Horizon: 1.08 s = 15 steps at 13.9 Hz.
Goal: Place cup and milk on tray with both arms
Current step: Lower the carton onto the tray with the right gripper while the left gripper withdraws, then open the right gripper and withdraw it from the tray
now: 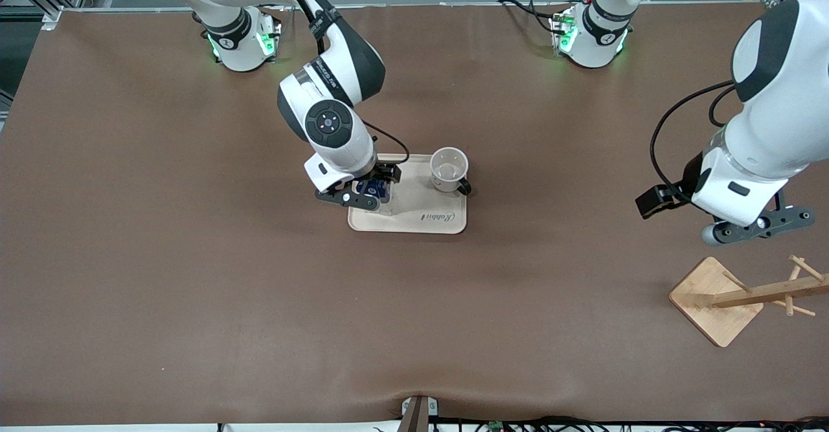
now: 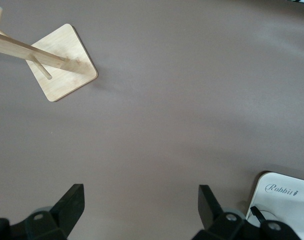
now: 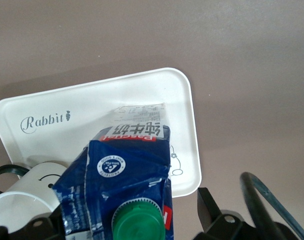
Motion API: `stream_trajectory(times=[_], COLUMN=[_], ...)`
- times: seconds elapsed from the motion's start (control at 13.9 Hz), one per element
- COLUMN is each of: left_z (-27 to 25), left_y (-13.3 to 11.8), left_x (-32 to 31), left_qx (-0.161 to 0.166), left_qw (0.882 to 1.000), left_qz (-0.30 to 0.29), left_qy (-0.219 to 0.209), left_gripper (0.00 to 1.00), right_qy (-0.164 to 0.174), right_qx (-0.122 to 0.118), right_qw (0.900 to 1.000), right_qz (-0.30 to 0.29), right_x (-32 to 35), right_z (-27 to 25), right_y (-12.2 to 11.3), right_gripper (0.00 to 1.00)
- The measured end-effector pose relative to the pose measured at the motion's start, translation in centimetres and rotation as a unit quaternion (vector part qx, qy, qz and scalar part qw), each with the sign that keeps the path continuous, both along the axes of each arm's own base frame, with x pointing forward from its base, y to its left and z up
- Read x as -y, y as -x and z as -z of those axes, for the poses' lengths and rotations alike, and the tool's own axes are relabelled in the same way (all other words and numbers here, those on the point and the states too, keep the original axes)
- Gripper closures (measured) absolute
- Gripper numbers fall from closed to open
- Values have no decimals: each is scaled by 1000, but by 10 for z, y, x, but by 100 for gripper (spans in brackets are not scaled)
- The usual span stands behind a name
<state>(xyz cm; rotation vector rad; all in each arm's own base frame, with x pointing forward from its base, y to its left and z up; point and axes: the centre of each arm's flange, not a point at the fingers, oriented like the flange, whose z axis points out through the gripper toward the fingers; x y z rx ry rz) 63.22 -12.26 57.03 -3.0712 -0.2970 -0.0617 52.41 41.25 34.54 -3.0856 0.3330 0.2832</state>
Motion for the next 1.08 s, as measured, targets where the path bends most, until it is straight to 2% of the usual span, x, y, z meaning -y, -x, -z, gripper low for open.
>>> stream_trajectory(times=[0.29, 0.57, 0.65, 0.79, 0.93, 1.08], left_z=[-31, -61, -64, -66, -66, -67], left_y=[13, 23, 25, 28, 36, 48], left_x=[-8, -37, -38, -42, -57, -69], left_qx=[21, 38, 40, 35, 22, 15], left_qw=[1000, 998, 998, 997, 997, 997], left_qz=[5, 39, 45, 64, 79, 81], left_qy=[-7, -18, -20, -20, -3, 1], left_gripper=[0, 0, 0, 0, 0, 0], right_qy=[5, -19, -20, -19, -23, -29], right_qx=[-12, 14, 13, 8, 13, 9], right_qw=[1000, 998, 998, 997, 995, 998], right_qz=[8, 56, 64, 80, 93, 59], right_x=[16, 73, 91, 130, 172, 216], right_z=[-56, -124, -136, -157, -173, -186], right_y=[-15, -63, -72, -88, -104, -109], right_gripper=[0, 0, 0, 0, 0, 0])
